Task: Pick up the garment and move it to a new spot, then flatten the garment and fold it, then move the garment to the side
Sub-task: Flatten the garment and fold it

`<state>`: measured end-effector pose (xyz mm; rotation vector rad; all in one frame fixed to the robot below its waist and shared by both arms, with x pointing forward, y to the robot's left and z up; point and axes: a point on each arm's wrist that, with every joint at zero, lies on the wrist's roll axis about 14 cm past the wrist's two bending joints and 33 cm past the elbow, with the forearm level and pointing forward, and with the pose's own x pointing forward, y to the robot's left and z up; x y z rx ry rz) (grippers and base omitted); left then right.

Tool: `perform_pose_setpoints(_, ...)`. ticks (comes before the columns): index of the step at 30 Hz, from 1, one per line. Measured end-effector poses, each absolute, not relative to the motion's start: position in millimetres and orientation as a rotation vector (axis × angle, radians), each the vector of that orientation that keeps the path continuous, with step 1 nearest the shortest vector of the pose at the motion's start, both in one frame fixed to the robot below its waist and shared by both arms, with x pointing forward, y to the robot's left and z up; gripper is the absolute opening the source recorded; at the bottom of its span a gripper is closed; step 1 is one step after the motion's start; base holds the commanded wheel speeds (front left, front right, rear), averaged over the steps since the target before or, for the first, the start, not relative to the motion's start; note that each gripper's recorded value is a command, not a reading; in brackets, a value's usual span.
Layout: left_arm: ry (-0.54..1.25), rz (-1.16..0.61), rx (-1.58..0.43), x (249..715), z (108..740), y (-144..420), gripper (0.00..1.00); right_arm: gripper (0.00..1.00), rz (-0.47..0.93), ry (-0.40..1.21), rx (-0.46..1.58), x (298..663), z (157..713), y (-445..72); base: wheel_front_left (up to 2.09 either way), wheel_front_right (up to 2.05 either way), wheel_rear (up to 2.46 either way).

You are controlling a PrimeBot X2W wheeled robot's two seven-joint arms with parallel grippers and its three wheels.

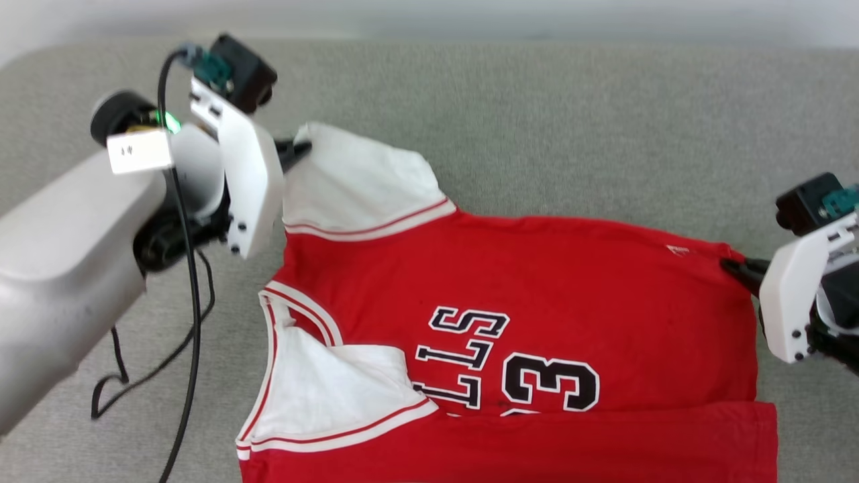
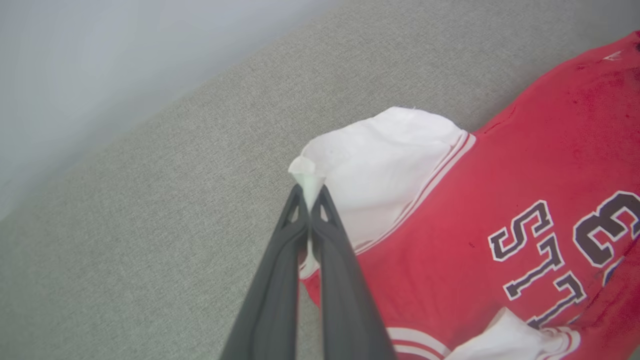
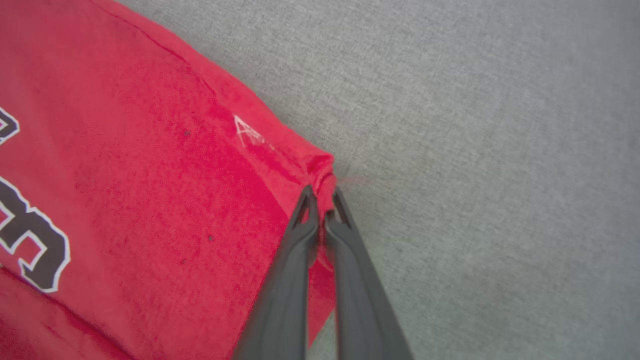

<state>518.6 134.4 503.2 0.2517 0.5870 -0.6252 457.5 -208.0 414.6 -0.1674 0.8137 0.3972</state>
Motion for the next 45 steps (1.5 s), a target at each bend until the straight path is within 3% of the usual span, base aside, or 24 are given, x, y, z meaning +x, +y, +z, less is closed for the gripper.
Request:
perform_pose_setpoints(13,0.633,-0.585,0.184,431.6,490.0,155.7,0.0,0.0,0.408,0.727,-0.109,409.9,433.9,-205.9,0.0,0.0,0.0)
perform_pose_setpoints(25,0.779,-0.538,0.071,351.3,437.8,166.3,0.0,0.0,0.398,0.795,-0.05,356.8,415.2,-209.7,0.0,0.0,0.0)
perform_pose_setpoints(41,0.898,-0.468,-0.046,320.1,386.9,171.9,0.0,0.0,0.382,0.969,0.012,317.1,371.6,-206.0,0.0,0.0,0.0)
perform_pose_setpoints(43,0.861,-0.45,-0.05,325.5,388.9,171.8,1.0,1.0,0.372,0.946,0.027,319.9,372.9,-205.2,0.0,0.0,0.0)
perform_pose_setpoints(45,0.802,-0.425,-0.06,332.8,395.8,172.9,1.0,1.0,0.366,0.916,0.035,322.9,377.5,-204.2,0.0,0.0,0.0)
